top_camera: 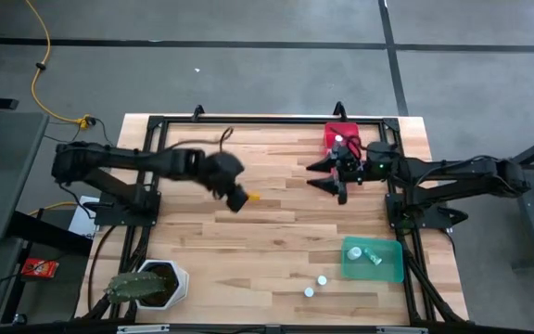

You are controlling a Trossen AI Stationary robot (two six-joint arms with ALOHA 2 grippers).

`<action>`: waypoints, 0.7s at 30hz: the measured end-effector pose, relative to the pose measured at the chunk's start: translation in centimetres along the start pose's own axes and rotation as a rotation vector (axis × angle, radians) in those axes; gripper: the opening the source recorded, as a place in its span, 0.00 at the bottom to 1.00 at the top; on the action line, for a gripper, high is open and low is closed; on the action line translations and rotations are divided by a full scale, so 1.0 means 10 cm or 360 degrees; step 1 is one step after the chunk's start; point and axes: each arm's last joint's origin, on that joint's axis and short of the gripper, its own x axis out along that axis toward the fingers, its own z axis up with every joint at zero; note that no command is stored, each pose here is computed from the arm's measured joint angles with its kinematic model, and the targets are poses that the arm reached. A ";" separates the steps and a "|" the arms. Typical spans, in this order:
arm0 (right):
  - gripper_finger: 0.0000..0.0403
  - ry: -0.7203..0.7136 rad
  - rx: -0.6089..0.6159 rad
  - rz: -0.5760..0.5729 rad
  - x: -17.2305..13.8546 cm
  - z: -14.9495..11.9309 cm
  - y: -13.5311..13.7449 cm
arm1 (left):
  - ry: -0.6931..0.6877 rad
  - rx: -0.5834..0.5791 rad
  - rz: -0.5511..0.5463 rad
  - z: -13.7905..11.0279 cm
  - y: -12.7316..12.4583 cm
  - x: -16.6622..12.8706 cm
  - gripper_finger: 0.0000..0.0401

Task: Pick and place medicine bottles into bin by pill shape (circle, oval)
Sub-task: Put the orange tablet bottle into the green bin

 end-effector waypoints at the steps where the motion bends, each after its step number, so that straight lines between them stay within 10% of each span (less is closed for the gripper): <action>1: 0.60 0.0020 0.0011 0.0010 0.03 -0.02 0.01 | -0.0030 0.0006 -0.0039 0.08 0.04 0.02 0.26; 21: 0.60 0.0816 -0.0237 -0.0269 0.75 0.16 -0.08 | -0.0259 0.0450 -0.0181 0.97 -0.26 0.27 0.26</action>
